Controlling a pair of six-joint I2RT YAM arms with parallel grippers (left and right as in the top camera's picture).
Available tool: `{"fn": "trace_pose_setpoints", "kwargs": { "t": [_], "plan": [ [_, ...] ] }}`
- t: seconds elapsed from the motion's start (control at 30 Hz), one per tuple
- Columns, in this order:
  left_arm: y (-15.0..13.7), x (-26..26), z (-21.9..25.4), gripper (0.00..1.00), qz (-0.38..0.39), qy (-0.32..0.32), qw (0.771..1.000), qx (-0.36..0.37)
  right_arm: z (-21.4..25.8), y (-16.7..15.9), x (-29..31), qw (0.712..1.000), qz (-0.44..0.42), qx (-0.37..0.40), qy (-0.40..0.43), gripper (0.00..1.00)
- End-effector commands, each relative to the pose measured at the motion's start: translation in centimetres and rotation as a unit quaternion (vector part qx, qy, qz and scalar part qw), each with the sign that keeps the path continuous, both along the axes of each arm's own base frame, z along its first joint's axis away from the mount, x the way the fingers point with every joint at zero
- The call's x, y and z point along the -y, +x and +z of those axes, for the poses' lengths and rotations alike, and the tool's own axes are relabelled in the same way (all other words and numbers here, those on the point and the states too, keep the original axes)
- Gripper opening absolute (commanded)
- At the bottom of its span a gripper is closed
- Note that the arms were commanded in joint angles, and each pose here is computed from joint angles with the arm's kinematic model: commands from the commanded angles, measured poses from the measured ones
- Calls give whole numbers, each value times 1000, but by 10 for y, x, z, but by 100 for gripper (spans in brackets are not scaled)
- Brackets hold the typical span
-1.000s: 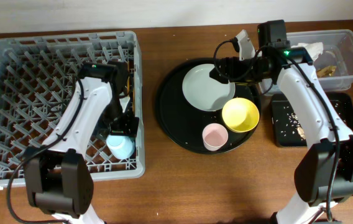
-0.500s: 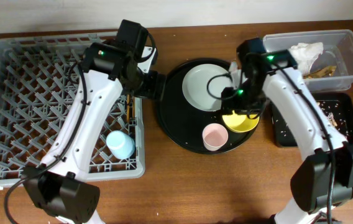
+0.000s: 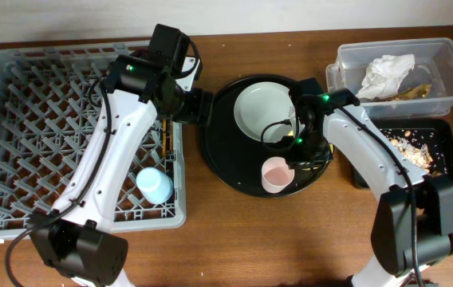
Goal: Sort waste into correct bins and load items into the dishwasher rack
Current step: 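Grasp the pink cup with the right gripper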
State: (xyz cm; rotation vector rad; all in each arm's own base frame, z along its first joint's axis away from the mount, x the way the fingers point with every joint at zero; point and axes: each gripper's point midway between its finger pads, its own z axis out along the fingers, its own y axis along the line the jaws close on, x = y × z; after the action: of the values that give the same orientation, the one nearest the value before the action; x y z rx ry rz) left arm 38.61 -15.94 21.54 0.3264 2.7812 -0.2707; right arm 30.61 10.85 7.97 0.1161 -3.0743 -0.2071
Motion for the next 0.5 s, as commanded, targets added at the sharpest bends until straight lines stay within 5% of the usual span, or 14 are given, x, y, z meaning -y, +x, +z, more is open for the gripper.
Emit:
{"fn": "trace_pose_setpoints", "kwargs": {
  "t": [0.0,0.13,0.2,0.3,0.4,0.47],
  "plan": [
    [-2,2,0,86,3,-7,1000,-3,2,-3,-2,1000,-1,4,4,27],
    [-2,2,0,85,3,-6,1000,-4,-8,-6,-4,1000,-1,1,11,27],
    [-2,2,0,86,3,-6,1000,-3,-7,-4,-7,1000,-1,5,22,8],
    [-2,4,0,87,1,-11,1000,-5,-4,1,-20,998,2,12,58,4],
    [-9,20,5,96,-22,-73,997,-26,34,11,-60,974,58,44,213,4],
    [-15,32,16,99,-58,-155,985,-43,79,29,-72,933,69,98,339,4]
  ]
}}
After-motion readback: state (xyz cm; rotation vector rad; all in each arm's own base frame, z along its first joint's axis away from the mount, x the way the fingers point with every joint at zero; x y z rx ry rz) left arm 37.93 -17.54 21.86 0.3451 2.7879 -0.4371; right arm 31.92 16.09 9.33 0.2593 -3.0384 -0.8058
